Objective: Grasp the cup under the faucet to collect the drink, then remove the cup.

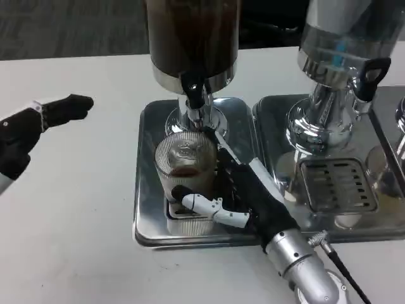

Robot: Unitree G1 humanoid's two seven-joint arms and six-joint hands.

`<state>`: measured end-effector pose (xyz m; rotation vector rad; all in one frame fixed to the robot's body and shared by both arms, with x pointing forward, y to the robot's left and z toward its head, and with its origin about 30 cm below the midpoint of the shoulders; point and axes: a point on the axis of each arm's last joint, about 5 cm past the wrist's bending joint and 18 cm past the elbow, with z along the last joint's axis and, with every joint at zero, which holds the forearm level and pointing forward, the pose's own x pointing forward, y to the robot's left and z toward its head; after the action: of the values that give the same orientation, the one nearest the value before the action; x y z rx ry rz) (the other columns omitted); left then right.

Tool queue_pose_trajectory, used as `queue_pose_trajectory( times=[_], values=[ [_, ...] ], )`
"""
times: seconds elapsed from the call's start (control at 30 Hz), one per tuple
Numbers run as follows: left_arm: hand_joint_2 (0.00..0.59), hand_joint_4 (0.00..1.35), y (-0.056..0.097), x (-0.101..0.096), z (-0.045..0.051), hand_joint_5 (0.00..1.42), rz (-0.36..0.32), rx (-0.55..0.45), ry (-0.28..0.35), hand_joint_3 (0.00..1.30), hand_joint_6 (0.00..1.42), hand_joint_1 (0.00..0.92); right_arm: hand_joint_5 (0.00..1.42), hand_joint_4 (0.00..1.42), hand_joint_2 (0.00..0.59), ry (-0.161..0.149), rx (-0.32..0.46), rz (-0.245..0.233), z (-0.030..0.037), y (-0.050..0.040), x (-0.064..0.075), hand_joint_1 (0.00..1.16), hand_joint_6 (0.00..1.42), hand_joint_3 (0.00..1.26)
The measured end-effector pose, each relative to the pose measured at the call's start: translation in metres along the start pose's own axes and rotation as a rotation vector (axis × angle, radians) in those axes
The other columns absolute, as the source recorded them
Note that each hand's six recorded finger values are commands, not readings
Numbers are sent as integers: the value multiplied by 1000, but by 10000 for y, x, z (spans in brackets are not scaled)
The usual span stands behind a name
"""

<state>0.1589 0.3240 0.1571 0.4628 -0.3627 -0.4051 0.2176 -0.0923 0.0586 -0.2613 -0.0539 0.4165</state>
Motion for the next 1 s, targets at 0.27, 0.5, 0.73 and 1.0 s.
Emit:
queue_pose_trajectory(
  times=[0.27,0.5,0.73,1.0],
  values=[
    [101,220,4,-8,1,201,-2,1,5,301,130,0,0,0,173,0,-52,9,3,5,18,667,0,0],
    [108,235,3,-36,-3,216,-7,-1,21,315,136,0,0,0,174,4,-74,11,-1,38,41,683,11,0],
    [109,238,-3,-56,-8,227,-10,-4,34,325,137,0,0,0,177,4,-75,10,2,62,61,674,38,0],
    [115,244,-12,-87,-17,228,-5,-12,54,326,143,0,0,0,171,24,-109,20,35,76,118,674,68,0]
  ],
)
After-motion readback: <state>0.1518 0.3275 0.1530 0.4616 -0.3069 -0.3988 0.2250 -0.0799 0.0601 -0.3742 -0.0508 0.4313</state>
